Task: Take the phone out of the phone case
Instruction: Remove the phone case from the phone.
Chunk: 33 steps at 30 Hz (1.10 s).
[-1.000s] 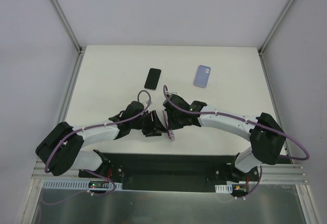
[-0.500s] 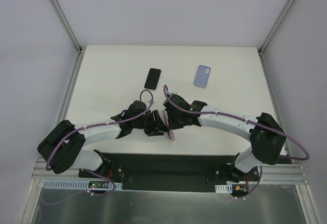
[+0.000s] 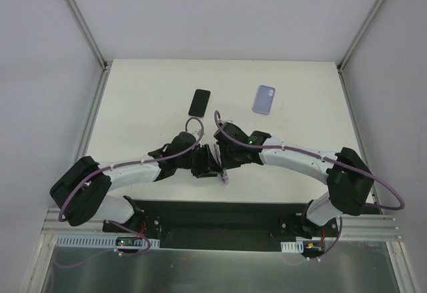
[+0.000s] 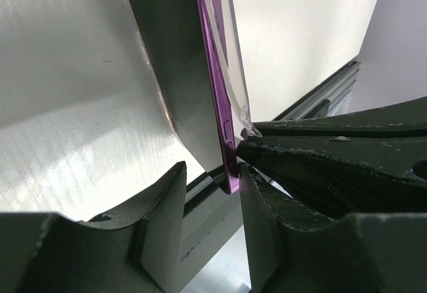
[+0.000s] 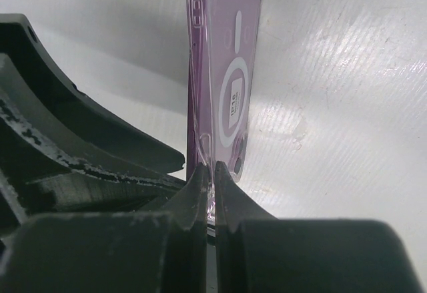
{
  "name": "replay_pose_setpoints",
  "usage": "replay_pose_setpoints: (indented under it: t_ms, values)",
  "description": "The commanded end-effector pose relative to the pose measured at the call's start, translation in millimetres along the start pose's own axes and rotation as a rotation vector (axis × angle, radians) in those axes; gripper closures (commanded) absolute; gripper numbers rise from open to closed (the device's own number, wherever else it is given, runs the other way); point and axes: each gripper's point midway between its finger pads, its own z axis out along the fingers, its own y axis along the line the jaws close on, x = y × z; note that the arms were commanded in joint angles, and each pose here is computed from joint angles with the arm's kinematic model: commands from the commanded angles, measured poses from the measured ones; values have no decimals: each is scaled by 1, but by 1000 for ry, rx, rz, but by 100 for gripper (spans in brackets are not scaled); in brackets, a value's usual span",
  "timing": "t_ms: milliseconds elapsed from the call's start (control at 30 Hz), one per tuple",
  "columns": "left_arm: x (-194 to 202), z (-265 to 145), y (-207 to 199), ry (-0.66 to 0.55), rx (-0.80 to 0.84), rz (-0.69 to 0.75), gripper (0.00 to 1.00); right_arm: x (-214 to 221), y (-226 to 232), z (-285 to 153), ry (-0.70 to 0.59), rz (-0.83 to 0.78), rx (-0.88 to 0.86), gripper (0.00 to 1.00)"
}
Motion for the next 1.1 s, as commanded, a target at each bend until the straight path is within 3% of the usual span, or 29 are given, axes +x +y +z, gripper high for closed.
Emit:
replay_pose_setpoints:
  t_ms: [0, 600, 1067]
  values:
    - [-7, 5, 2, -66, -78, 16, 65, 8, -3, 16, 27, 24, 22, 99]
    - [-14, -8, 18, -285, -389, 133, 73, 6, 0, 13, 22, 36, 13, 99]
    - [-5, 6, 47, -296, -499, 127, 78, 10, -4, 14, 32, 32, 26, 99]
